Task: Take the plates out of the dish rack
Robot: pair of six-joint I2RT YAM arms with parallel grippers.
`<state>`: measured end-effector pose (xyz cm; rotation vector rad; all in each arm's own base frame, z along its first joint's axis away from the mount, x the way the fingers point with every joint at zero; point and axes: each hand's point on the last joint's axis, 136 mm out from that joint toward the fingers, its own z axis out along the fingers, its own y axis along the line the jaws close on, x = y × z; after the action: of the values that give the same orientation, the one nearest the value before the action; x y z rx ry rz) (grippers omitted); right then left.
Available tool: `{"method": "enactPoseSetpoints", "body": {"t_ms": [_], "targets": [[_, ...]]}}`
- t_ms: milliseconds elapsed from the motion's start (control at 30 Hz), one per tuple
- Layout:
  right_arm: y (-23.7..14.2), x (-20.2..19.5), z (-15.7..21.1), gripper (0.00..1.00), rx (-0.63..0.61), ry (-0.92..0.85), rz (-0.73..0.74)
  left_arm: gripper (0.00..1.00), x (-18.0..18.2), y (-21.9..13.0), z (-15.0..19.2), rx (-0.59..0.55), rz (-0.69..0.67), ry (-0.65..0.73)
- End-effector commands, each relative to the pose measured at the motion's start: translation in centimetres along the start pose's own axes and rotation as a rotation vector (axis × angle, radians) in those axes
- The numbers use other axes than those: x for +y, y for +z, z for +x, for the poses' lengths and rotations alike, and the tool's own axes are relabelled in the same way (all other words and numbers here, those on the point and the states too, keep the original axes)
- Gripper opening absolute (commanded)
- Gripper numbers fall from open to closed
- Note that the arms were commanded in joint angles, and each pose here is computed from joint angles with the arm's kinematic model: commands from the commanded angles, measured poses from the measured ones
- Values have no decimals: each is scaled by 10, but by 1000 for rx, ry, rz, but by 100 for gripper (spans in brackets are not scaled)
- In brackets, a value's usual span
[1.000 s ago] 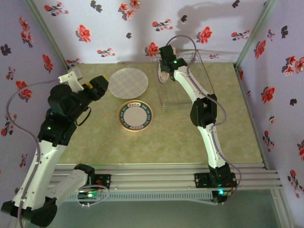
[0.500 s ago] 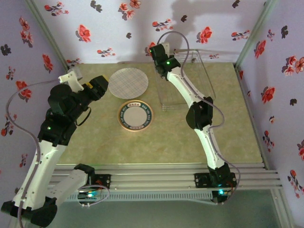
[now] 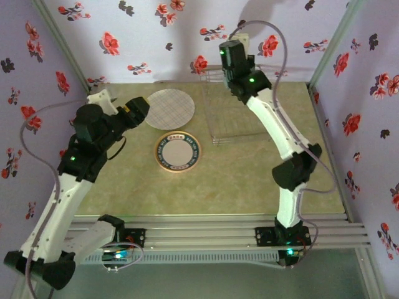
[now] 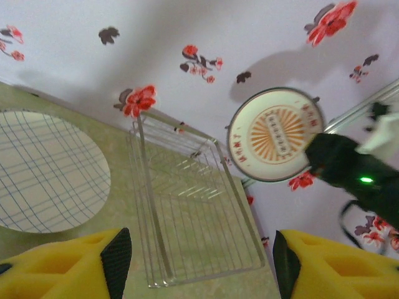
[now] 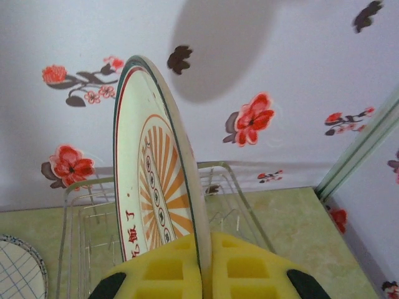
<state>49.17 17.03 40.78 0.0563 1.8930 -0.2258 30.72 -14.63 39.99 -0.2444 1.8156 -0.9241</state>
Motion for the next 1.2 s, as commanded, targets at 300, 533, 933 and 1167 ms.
{"method": "enactPoseSetpoints", "body": {"t_ms": [300, 533, 933, 1167], "targets": [[-57, -32, 20, 0, 166, 372, -476, 69, -52, 79, 46, 239, 165, -37], [-87, -8, 27, 0, 269, 533, -724, 69, -61, 124, 85, 389, 173, -104], [-98, 18, 45, 0, 387, 668, -887, 60, -42, 145, 112, 474, 77, -135], [-94, 33, 54, 0, 448, 722, -955, 35, -37, 147, 114, 467, 60, -159]]}}
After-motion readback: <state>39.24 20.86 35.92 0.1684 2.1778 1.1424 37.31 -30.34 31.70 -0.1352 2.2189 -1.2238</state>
